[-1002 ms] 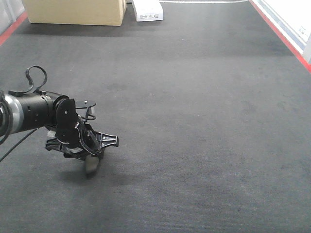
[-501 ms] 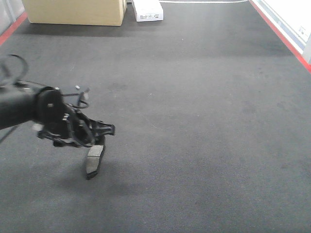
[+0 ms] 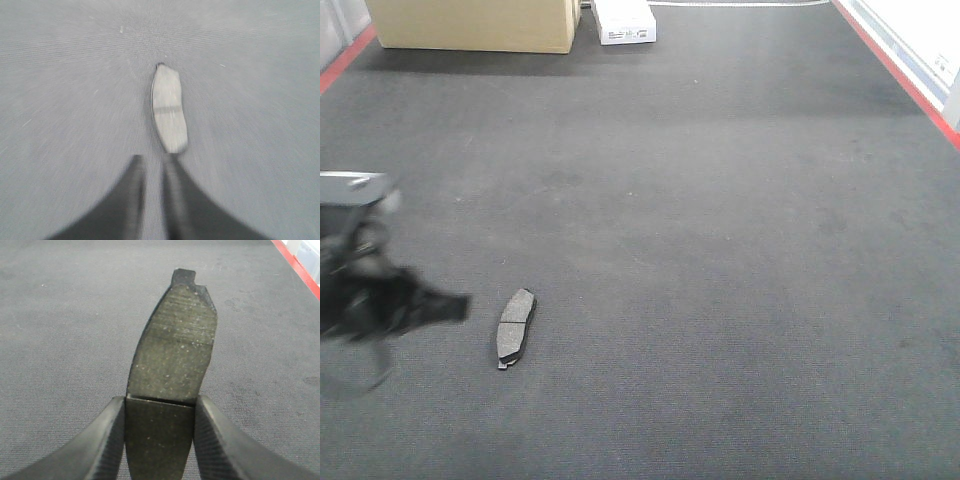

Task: Move and align brake pads A on conveyor
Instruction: 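Lower the left gripper's brake pad onto the belt and open, then lower the right gripper's brake pad onto the belt beside the first and open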

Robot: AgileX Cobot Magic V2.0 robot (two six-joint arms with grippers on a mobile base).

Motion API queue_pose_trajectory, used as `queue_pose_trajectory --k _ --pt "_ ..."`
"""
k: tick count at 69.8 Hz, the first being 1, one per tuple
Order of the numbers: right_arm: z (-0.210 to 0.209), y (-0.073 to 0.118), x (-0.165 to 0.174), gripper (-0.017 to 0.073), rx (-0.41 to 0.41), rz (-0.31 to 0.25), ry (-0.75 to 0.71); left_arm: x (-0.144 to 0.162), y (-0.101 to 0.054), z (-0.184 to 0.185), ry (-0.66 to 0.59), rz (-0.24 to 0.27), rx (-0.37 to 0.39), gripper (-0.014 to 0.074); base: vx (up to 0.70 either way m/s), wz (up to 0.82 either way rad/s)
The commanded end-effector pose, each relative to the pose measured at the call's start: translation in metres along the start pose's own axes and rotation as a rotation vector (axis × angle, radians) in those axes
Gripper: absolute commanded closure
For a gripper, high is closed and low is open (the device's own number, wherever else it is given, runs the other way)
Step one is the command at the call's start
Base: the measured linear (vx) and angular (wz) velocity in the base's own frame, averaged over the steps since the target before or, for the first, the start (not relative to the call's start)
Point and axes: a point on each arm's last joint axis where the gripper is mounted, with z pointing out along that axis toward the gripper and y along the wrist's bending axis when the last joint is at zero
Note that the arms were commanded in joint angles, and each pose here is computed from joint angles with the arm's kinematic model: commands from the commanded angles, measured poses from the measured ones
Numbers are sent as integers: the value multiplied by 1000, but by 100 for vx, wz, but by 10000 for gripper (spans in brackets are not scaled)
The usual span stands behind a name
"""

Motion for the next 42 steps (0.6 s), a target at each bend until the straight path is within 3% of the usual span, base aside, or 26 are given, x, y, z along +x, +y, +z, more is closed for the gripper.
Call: queue_pose_trajectory --k 1,21,35,42 --pt "-4 -1 -17 563 11 -5 -112 5 1 -32 -158 6 39 602 0 0" --pt "-4 -1 -17 563 11 -5 -112 56 15 -83 -417 6 92 601 0 0" --pt "-4 -1 -17 563 11 -5 -112 83 21 -101 -589 69 107 601 0 0" --pt "-4 -1 -17 563 11 -5 -112 92 23 -105 -632 75 113 601 0 0"
